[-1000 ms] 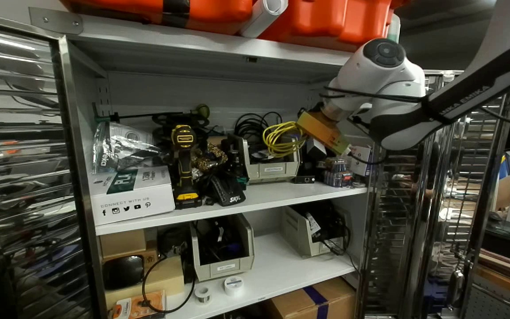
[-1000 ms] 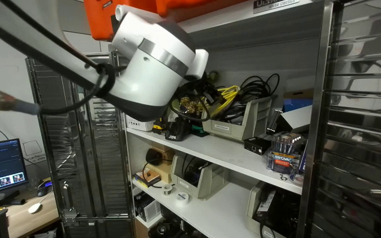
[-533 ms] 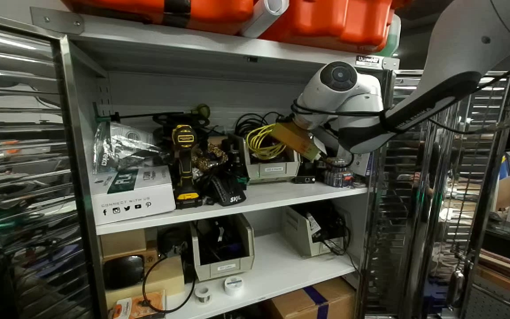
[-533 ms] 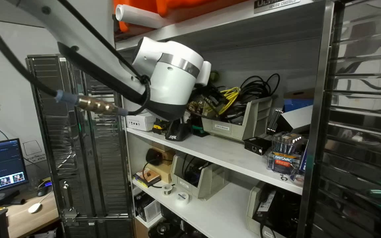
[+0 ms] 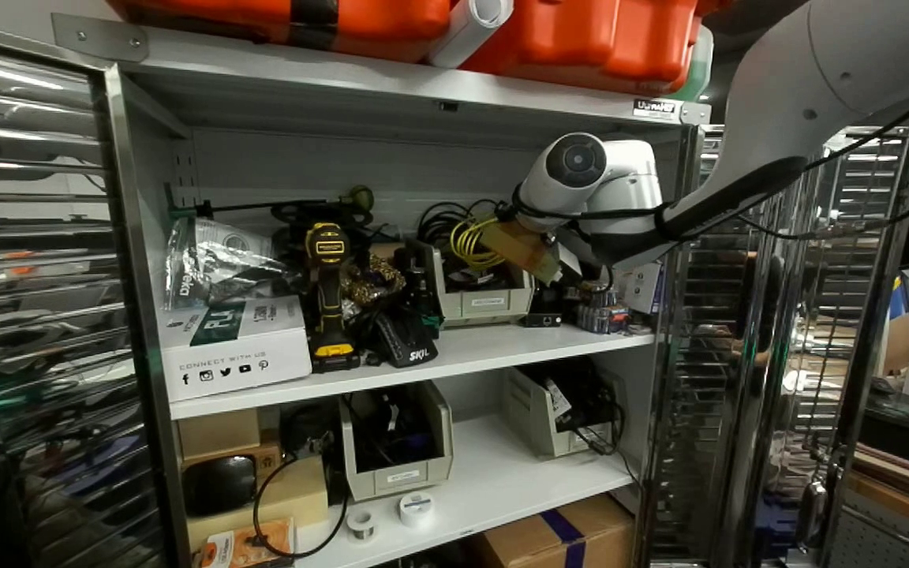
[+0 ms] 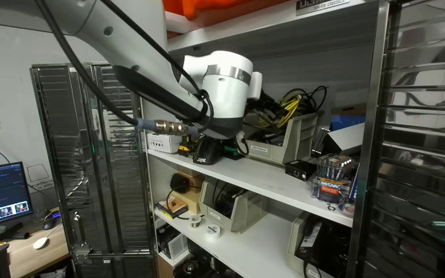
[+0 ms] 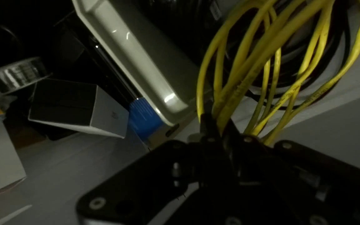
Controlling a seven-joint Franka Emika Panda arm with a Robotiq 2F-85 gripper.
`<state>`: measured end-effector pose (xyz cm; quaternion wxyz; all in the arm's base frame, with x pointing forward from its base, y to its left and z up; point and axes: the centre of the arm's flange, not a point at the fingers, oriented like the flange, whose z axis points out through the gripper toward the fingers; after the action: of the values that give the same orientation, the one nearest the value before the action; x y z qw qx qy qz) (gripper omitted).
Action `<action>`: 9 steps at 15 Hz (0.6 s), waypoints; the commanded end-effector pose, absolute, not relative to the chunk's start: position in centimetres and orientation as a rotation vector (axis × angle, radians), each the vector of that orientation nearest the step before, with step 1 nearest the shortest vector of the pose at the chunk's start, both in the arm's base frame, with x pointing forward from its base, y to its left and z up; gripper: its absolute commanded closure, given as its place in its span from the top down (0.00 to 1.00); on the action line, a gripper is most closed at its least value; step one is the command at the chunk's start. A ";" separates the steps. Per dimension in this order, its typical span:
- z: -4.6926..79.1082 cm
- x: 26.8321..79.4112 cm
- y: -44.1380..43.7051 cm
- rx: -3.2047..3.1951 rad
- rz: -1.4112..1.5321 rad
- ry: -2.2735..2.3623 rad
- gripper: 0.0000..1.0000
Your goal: Put the yellow cable on the storage box
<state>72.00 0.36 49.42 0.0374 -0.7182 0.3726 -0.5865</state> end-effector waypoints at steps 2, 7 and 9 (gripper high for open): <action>46.1 76.7 1.6 -2.215 -1.815 1.160 0.05; 46.5 77.1 3.4 -2.217 -1.745 1.125 0.32; 47.7 75.8 3.6 -2.197 -1.758 1.118 0.38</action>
<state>75.71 3.10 45.00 0.0442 -0.7282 0.3788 -0.5695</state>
